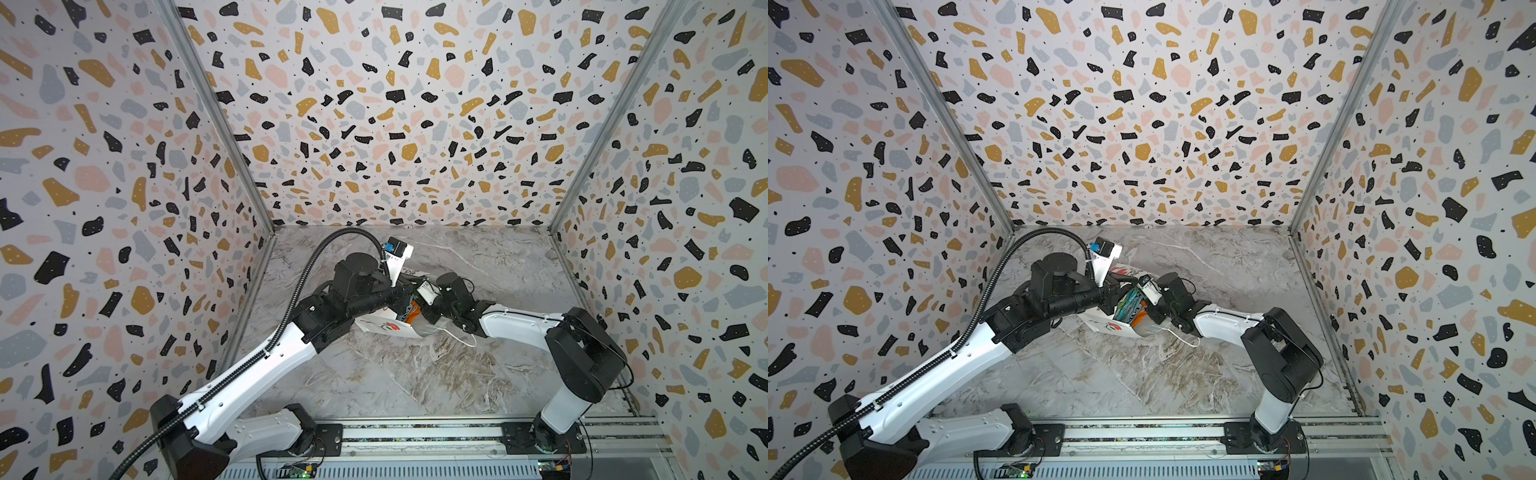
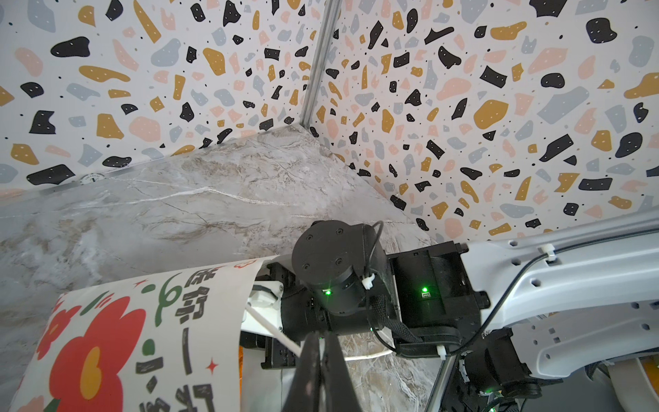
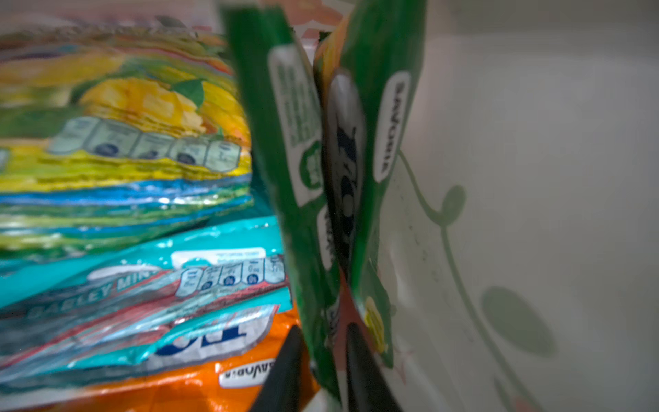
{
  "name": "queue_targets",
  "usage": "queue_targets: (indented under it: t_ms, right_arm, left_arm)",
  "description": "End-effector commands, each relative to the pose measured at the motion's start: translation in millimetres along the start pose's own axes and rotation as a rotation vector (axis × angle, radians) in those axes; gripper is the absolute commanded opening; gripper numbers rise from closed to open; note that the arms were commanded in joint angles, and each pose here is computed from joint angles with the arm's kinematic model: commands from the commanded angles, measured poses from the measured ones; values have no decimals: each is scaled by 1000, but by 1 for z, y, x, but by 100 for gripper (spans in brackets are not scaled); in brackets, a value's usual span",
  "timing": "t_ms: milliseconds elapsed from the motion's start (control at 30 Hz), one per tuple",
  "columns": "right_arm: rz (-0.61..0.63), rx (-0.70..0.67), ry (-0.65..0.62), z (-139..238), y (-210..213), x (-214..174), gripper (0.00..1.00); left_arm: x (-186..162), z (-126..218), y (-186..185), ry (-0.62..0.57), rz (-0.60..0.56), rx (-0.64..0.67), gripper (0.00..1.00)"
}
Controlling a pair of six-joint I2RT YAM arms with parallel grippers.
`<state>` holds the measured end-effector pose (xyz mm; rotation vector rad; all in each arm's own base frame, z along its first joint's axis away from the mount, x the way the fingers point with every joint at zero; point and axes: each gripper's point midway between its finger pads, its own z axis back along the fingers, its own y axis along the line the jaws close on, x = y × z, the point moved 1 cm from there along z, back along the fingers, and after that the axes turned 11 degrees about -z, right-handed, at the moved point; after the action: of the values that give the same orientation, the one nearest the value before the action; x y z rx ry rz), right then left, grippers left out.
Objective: Take the snacks out of the paper bag
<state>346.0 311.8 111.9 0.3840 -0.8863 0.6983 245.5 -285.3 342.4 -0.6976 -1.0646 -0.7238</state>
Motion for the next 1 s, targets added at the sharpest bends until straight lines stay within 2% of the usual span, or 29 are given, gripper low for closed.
queue_targets:
  t_ms: [0, 33, 67, 367, 700, 967]
  right_arm:
    - [3, -9, -43, 2, -6, 21, 8]
    - [3, -4, -39, 2, -5, 20, 1]
    - [1, -3, -40, 4, -5, 20, 0]
    - [-18, 54, -75, 47, 7, 29, 0]
    - [-69, 119, -72, 95, 21, 18, 0]
    - [-122, 143, -134, 152, 28, 27, 0]
  left_arm:
    - [25, 12, -17, -98, -31, -70, 0]
    - [25, 12, -16, -98, -30, -66, 0]
    - [24, 12, -16, -97, -32, -65, 0]
    - [19, 10, -3, -76, -24, 14, 0]
    - [14, 4, 12, -62, -2, 92, 0]
    - [14, 3, 15, -64, 4, 109, 0]
